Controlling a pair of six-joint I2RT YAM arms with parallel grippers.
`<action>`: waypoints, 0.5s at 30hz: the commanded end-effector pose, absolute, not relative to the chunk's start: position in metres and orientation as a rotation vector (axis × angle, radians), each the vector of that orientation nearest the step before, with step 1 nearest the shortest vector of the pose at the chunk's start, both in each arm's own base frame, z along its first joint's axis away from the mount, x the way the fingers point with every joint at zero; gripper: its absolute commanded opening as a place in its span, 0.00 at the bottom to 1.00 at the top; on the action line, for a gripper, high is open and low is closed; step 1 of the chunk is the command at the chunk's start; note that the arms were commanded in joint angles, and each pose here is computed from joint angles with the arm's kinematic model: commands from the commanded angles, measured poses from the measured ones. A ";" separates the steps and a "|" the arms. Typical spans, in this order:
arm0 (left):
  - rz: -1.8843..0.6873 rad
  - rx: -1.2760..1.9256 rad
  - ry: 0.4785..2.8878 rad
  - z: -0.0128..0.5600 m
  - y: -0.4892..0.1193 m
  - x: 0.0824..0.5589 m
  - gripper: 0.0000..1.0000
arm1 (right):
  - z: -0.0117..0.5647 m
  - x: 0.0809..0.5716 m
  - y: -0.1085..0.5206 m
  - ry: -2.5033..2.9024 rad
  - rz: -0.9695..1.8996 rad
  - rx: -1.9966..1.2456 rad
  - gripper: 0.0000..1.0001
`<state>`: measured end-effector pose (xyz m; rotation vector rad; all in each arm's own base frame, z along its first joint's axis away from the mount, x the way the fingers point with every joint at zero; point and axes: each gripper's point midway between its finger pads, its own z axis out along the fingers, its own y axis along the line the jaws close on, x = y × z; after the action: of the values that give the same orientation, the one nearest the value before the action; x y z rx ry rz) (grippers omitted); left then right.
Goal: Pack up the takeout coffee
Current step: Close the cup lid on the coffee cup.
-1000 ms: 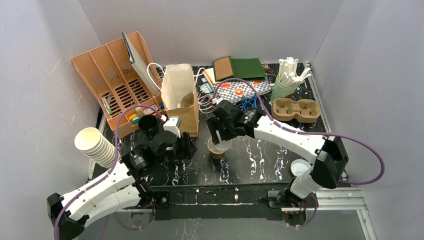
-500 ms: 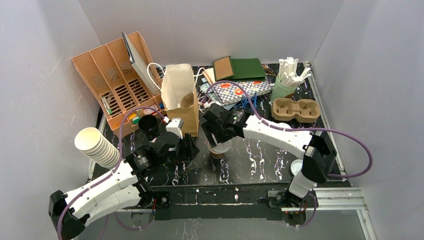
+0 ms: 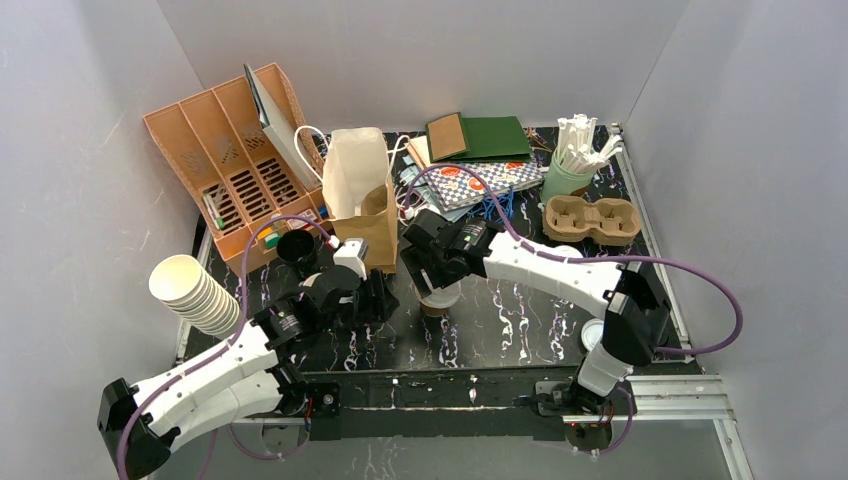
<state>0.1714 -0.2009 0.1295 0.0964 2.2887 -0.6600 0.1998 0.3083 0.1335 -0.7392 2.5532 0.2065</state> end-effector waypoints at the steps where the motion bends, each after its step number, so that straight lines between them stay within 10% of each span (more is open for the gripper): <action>1: -0.658 0.082 2.284 0.129 -0.200 0.174 0.53 | 0.136 0.205 0.319 2.517 0.221 -0.750 0.75; 15: -0.648 0.084 2.296 0.125 -0.201 0.174 0.53 | 0.130 0.202 0.323 2.524 0.244 -0.772 0.75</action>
<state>0.1715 -0.2010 0.1269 0.0977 2.2971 -0.6529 0.2007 0.3146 0.1285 -0.7599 2.5463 0.2134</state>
